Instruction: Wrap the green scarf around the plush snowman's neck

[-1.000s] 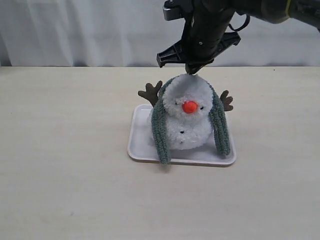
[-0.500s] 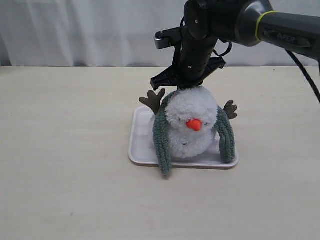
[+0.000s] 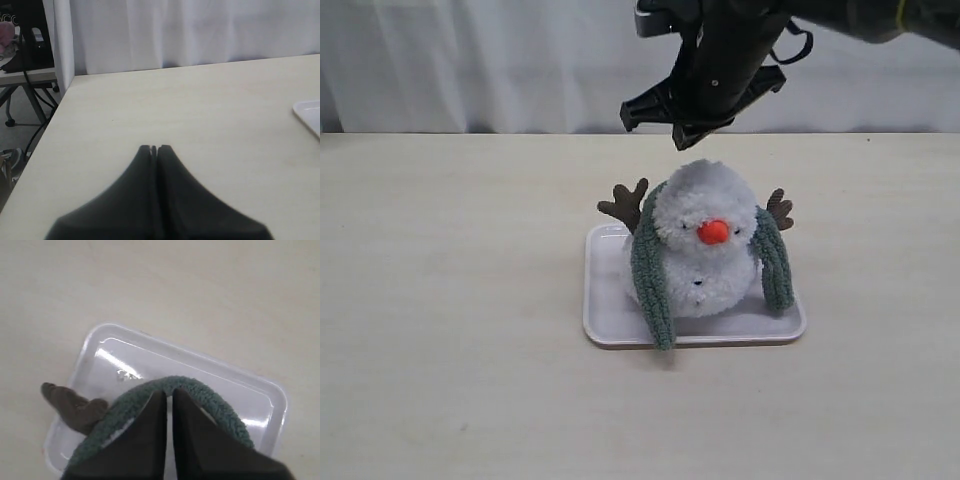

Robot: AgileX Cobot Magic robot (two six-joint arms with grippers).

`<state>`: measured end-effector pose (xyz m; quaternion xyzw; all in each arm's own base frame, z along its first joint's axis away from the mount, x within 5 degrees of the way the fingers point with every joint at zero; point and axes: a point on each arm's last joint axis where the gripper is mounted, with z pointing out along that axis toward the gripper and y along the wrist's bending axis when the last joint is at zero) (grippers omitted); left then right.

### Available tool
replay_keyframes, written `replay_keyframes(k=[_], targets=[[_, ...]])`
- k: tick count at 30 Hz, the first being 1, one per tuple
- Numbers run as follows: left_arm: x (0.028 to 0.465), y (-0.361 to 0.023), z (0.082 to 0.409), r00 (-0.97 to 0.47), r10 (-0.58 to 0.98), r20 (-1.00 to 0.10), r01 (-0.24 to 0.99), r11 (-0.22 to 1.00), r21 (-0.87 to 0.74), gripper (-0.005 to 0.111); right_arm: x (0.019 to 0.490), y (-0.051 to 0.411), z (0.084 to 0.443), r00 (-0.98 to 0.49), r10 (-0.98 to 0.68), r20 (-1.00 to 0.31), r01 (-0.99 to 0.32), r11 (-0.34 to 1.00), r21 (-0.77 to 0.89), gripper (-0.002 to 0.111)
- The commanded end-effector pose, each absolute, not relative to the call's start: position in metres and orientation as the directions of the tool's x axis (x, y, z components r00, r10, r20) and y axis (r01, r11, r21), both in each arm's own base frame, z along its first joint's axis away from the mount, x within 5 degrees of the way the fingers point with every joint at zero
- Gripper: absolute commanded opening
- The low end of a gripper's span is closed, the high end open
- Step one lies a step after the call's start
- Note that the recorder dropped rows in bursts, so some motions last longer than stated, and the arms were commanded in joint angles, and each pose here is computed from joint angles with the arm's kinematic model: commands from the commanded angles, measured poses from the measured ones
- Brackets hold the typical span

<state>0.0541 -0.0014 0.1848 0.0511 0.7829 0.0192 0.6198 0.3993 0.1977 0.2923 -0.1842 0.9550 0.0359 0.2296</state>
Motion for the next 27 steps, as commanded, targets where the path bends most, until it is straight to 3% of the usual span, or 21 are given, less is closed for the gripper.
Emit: replay_keyframes(k=[1, 7, 11, 13, 17, 21, 25, 27], targets=[[0.054, -0.001, 0.185, -0.217, 0.099, -0.971, 0.054, 0.995, 0.09, 0.0, 0.378, 0.189, 0.326, -0.808, -0.36, -0.467, -0.407, 0.914, 0.0, 0.004], [0.054, -0.001, 0.185, -0.217, 0.099, -0.971, 0.054, 0.995, 0.09, 0.0, 0.339, 0.16, 0.347, -0.761, -0.329, -0.559, -0.357, 0.932, -0.062, 0.004], [0.054, -0.001, 0.185, -0.217, 0.099, -0.971, 0.054, 0.995, 0.09, 0.0, 0.307, 0.139, 0.333, -0.765, -0.307, -0.566, -0.345, 0.938, -0.042, 0.005], [0.054, -0.001, 0.185, -0.217, 0.099, -0.971, 0.054, 0.995, 0.09, 0.0, 0.295, 0.125, 0.323, -0.794, -0.285, -0.537, -0.314, 0.949, -0.038, 0.012], [0.054, -0.001, 0.185, -0.217, 0.099, -0.971, 0.054, 0.995, 0.09, 0.0, 0.276, 0.087, 0.293, -0.872, -0.224, -0.435, -0.228, 0.973, -0.044, 0.036], [0.054, -0.001, 0.185, -0.217, 0.099, -0.971, 0.054, 0.995, 0.09, 0.0, 0.253, 0.081, 0.237, -0.889, -0.279, -0.364, -0.316, 0.947, 0.047, 0.062], [0.054, -0.001, 0.185, -0.217, 0.099, -0.971, 0.054, 0.995, 0.09, 0.0, 0.259, 0.088, 0.2, -0.785, -0.265, -0.56, -0.35, 0.936, 0.048, 0.064], [0.054, -0.001, 0.185, -0.217, 0.099, -0.971, 0.054, 0.995, 0.09, 0.0, 0.267, 0.085, 0.187, -0.771, -0.255, -0.583, -0.332, 0.943, 0.026, 0.064]])
